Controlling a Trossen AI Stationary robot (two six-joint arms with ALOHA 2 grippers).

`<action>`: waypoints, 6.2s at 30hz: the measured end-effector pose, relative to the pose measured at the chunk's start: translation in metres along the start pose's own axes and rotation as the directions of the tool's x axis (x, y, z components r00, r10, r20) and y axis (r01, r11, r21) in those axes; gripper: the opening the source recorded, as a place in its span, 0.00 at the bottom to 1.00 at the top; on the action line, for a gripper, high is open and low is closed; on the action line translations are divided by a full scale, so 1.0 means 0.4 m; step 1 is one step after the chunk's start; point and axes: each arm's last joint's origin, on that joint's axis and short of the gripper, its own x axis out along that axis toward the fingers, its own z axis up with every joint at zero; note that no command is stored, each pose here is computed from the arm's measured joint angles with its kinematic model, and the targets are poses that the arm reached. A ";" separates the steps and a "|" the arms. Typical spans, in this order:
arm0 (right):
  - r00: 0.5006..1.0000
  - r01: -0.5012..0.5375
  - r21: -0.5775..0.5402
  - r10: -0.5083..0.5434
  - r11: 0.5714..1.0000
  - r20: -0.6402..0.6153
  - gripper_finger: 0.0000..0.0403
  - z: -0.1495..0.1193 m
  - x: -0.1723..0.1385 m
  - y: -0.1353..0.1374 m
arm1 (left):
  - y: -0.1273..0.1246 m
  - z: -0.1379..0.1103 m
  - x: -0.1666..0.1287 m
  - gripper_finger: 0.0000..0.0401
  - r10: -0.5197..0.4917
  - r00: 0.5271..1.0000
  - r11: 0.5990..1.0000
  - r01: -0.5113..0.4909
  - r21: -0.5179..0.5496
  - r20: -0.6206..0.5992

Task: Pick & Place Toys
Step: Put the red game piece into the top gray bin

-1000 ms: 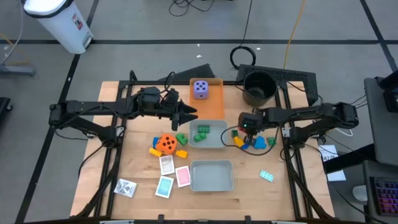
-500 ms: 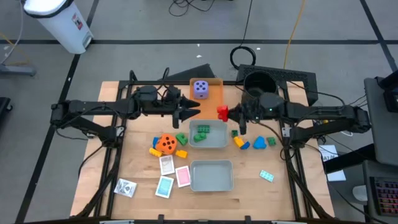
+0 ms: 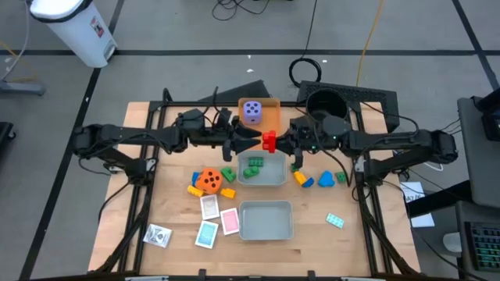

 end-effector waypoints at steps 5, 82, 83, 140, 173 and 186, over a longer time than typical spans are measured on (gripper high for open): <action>1.000 0.003 0.023 -0.003 1.000 -0.007 0.01 -0.006 0.007 -0.004 | 0.004 -0.008 0.007 0.53 0.005 1.000 1.000 -0.005 -0.005 -0.002; 0.997 0.016 -0.040 -0.013 0.999 0.072 0.01 0.023 -0.011 -0.002 | 0.046 0.044 0.102 0.53 -0.047 0.988 0.999 0.048 0.000 -0.147; 0.997 0.017 -0.040 -0.014 0.999 0.072 0.01 0.022 -0.011 -0.002 | 0.047 0.044 0.102 0.53 -0.047 0.988 0.999 0.048 0.000 -0.147; 0.985 0.132 -0.076 -0.123 0.988 0.119 0.43 0.115 -0.185 0.001 | -0.011 0.069 -0.006 0.33 0.224 0.863 0.968 -0.145 0.202 -0.453; 0.971 0.221 -0.029 -0.222 0.975 -0.086 0.41 0.065 -0.195 -0.020 | 0.211 -0.212 0.162 0.37 0.498 0.232 0.865 -0.208 0.457 -0.836; 0.961 0.267 -0.059 -0.270 0.962 -0.064 0.41 0.067 -0.196 -0.024 | 0.240 -0.234 0.165 0.37 0.496 0.204 0.867 -0.166 0.469 -0.844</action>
